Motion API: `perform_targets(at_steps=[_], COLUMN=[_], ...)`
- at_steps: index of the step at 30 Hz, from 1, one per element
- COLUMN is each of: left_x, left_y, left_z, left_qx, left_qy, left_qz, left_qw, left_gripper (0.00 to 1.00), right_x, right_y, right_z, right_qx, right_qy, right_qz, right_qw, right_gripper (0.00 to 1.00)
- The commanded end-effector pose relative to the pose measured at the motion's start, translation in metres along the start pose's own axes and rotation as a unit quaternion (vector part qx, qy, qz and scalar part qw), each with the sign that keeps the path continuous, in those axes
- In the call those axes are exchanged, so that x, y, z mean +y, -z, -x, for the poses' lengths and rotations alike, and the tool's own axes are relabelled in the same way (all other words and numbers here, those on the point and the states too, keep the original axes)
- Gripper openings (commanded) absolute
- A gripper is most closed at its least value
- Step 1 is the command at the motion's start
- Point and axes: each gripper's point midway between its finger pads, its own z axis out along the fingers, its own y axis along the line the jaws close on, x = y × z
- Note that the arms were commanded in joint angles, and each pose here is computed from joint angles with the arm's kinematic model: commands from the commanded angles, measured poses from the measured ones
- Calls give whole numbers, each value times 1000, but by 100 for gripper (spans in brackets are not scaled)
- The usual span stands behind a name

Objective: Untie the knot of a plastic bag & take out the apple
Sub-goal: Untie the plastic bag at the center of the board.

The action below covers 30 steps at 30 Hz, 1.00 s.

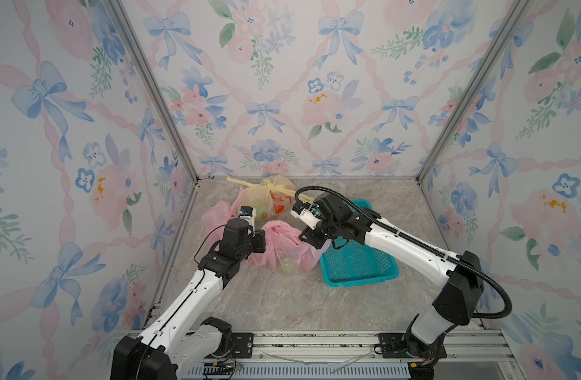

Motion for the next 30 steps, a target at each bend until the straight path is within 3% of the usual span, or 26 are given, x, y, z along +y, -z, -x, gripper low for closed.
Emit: perform_targets(at_steps=[1,2,9,15,21,30], left_x=[-12,-16,-26,-30,-14,-21], left_y=[-3,0,-13,-24,-33,-55], left_z=[21,39,83,115,120,100], left_qx=[-29,-51,-112,-135,-140,-102], left_qy=[-1,0,14,22,42,38], left_qz=[-21,-26,-39,-41,-37,-80], left_qw=[999,998,993,990,989,991], left_gripper=[0,0,0,0,0,0], right_x=[-1,0,18,50,86,117], right_y=[22,29,93,109,78,11], right_z=[14,18,23,2,-24,-71], right_qx=[-48,-68,-231,-292,-254,-60], right_qy=[-8,-6,31,79,152,242], right_qz=[-27,-32,-29,28,49,60], right_qw=[998,997,972,953,954,967], right_gripper=[0,0,0,0,3,18])
